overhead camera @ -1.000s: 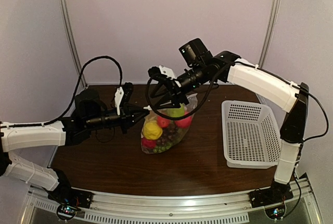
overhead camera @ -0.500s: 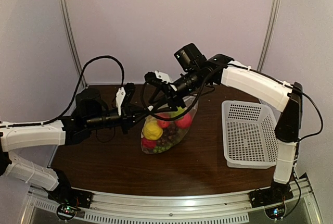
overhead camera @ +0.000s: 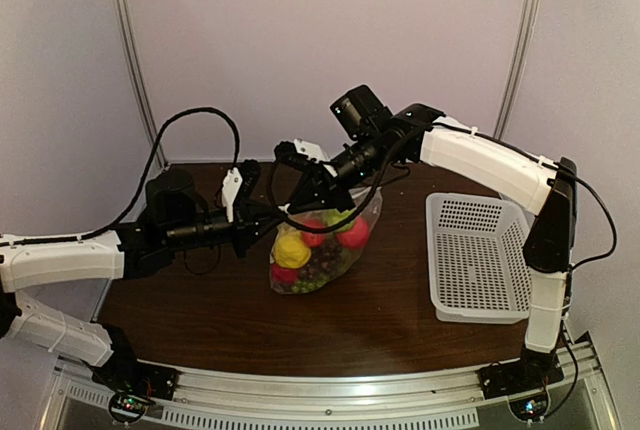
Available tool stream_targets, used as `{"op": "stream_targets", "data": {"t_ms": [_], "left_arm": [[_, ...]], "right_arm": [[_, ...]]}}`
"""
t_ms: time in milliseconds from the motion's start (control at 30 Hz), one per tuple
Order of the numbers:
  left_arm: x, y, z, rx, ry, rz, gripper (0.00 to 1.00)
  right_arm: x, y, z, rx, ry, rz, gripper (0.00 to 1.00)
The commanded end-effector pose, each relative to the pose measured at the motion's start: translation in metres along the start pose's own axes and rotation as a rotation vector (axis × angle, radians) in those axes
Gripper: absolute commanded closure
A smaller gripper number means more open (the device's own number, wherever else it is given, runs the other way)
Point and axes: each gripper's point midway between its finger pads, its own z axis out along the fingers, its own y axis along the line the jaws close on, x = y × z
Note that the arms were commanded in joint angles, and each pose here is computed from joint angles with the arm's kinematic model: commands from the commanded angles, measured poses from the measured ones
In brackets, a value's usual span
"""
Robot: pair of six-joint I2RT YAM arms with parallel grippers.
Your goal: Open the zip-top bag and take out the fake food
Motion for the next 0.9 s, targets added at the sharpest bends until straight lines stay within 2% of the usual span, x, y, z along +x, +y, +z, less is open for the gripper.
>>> {"op": "stream_targets", "data": {"t_ms": [0, 233, 633, 867], "left_arm": [[-0.034, 0.008, -0.008, -0.07, -0.089, 0.044, 1.0], [-0.03, 0.016, -0.025, -0.144, -0.081, 0.051, 1.0], [-0.014, 0.023, -0.039, -0.211, -0.057, 0.051, 1.0], [-0.01, 0.023, -0.033, -0.197, -0.055, 0.042, 1.0]], "right_arm": [[0.011, -0.008, -0.009, 0.033, 0.058, 0.003, 1.0], [0.059, -0.041, -0.041, 0.105, 0.155, 0.072, 1.0], [0.147, -0.075, -0.124, 0.197, 0.25, 0.223, 1.0], [0.169, -0.08, -0.147, 0.225, 0.247, 0.265, 0.98]]}}
